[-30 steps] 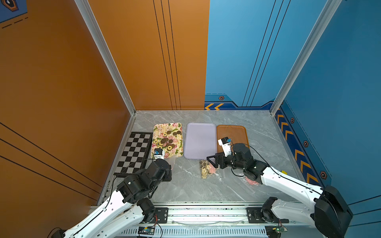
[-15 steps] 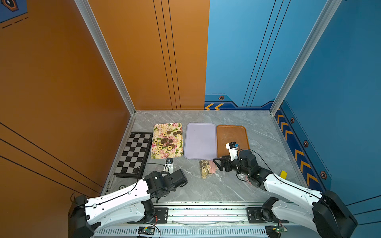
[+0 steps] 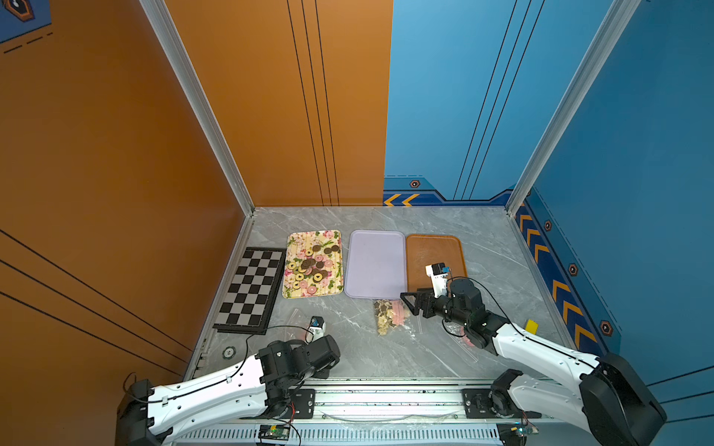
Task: Pour cookies out of the ziploc bag
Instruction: Place the ziploc bag at the center of the board.
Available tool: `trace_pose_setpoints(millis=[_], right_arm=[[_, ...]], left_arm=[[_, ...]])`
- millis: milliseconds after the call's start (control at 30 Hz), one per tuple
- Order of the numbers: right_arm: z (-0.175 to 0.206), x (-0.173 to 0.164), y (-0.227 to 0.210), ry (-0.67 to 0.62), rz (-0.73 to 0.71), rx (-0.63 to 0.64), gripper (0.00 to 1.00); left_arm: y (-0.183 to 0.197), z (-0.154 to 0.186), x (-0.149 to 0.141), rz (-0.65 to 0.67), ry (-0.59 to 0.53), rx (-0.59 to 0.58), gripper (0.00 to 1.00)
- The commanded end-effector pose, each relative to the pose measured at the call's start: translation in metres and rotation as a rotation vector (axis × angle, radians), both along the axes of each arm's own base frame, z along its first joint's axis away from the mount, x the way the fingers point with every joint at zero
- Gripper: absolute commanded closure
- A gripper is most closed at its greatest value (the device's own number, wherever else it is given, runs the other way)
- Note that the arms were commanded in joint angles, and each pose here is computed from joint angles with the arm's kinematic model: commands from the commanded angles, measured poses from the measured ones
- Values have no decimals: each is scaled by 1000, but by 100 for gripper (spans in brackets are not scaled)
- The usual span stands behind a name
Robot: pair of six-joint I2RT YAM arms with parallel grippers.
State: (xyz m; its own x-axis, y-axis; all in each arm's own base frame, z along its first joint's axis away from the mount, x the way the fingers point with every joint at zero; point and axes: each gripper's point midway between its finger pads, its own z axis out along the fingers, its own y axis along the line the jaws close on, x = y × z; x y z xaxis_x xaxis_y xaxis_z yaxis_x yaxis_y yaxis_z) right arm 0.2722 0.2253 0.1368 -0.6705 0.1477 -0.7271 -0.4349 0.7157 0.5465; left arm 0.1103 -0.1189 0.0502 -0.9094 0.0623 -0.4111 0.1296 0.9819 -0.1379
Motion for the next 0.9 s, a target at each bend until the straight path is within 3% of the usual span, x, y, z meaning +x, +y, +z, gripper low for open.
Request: trace_pose_setpoints(millis=[0, 133, 333, 633, 800, 867], right_arm=[[-15, 8, -16, 65, -66, 21, 14], [-31, 19, -38, 154, -149, 74, 14], [-52, 19, -41, 269, -153, 36, 18], [-62, 12, -47, 311, -144, -60, 20], [-58, 12, -63, 272, -198, -96, 20], [-56, 15, -68, 260, -221, -74, 20]], left_arm=[[-16, 17, 2, -25, -18, -62, 71], [-30, 37, 5, -72, -36, -78, 65], [-37, 43, 15, -96, -58, -3, 64], [-40, 57, 15, -111, -119, -64, 62], [-85, 98, 36, -256, -235, -80, 61], [-113, 105, 45, -348, -240, -24, 59]])
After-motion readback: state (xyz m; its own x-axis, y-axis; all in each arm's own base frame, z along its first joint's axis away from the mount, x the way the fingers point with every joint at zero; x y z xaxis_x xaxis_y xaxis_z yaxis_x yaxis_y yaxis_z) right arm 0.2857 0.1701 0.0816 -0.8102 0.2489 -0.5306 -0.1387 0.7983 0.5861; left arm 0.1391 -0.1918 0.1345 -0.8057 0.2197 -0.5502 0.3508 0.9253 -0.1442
